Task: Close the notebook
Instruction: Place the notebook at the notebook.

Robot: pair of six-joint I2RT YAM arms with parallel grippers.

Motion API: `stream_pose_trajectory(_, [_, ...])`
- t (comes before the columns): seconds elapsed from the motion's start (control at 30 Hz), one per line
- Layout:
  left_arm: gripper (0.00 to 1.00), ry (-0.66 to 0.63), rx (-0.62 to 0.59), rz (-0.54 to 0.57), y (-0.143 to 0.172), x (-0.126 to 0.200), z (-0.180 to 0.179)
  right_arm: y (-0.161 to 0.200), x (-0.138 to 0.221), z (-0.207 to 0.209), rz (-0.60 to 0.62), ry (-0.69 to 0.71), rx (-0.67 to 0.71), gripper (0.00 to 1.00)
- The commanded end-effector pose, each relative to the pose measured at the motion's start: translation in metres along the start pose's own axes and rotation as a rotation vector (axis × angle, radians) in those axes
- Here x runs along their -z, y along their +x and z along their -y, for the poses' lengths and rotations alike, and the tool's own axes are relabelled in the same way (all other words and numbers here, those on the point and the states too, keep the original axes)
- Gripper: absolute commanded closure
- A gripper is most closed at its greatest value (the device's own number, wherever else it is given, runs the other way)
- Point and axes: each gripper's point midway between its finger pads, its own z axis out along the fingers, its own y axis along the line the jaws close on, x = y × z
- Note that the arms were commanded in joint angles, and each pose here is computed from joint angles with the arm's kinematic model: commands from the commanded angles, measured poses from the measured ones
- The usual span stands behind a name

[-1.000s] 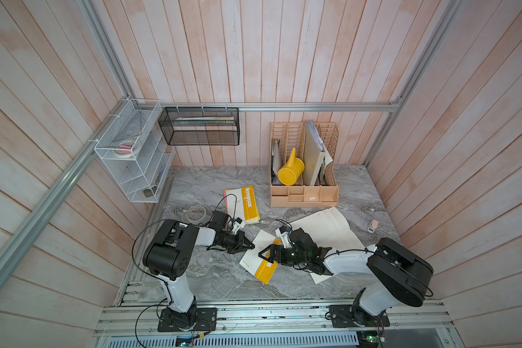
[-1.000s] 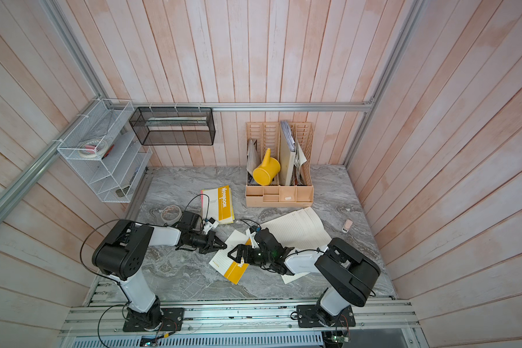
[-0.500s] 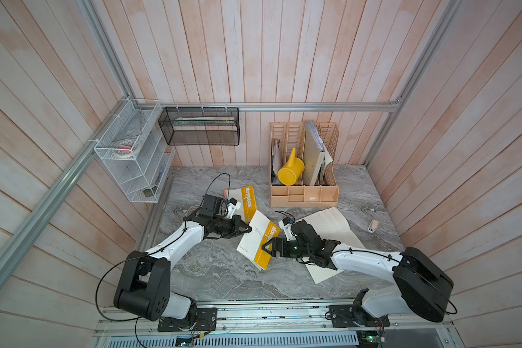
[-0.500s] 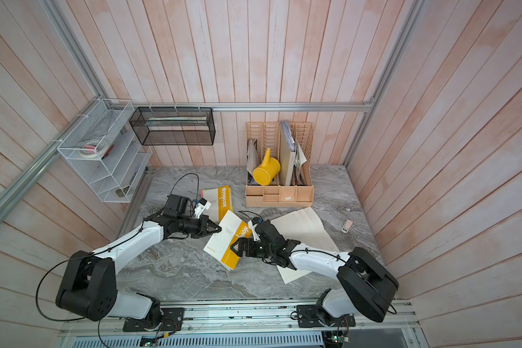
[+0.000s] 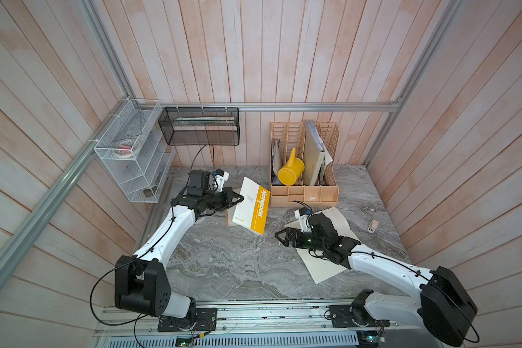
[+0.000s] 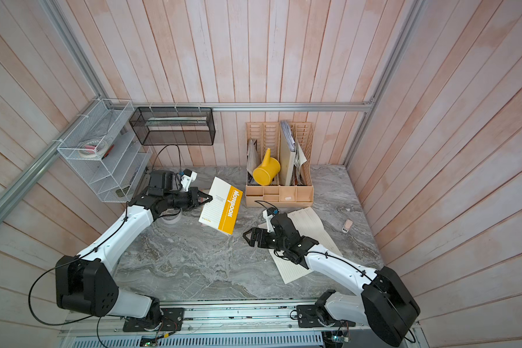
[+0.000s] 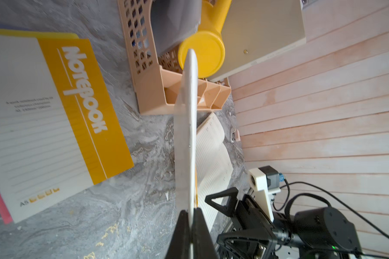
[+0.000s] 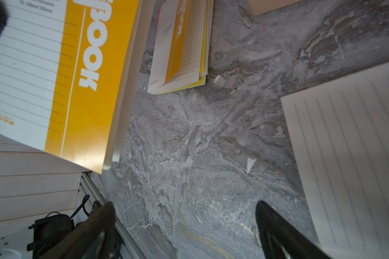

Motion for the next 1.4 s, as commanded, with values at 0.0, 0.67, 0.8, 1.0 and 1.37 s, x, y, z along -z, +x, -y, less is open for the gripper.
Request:
stream_pose_trajectory(0.0, [1.00, -0.032, 0.022, 0.093, -0.032, -0.007, -0.019, 0.009, 0.001, 0.015, -0.022, 0.037, -0.003, 0.02])
stream_pose_trajectory(0.67, [1.00, -0.013, 0.146, 0.171, -0.089, -0.054, -0.094, 0.002, 0.004, 0.027, -0.033, 0.060, -0.029, 0.02])
stream_pose_trajectory(0.8, [1.00, -0.015, 0.178, 0.160, -0.079, -0.062, -0.110, 0.004, 0.001, 0.030, -0.044, 0.062, -0.038, 0.02])
stream_pose_trajectory(1.0, [1.00, -0.038, 0.225, 0.150, -0.061, -0.071, -0.135, 0.003, -0.001, 0.029, -0.053, 0.061, -0.037, 0.02])
stream_pose_trajectory(1.37, [1.00, -0.098, 0.284, 0.143, -0.037, -0.083, -0.174, 0.006, -0.004, 0.032, -0.067, 0.063, -0.043, 0.02])
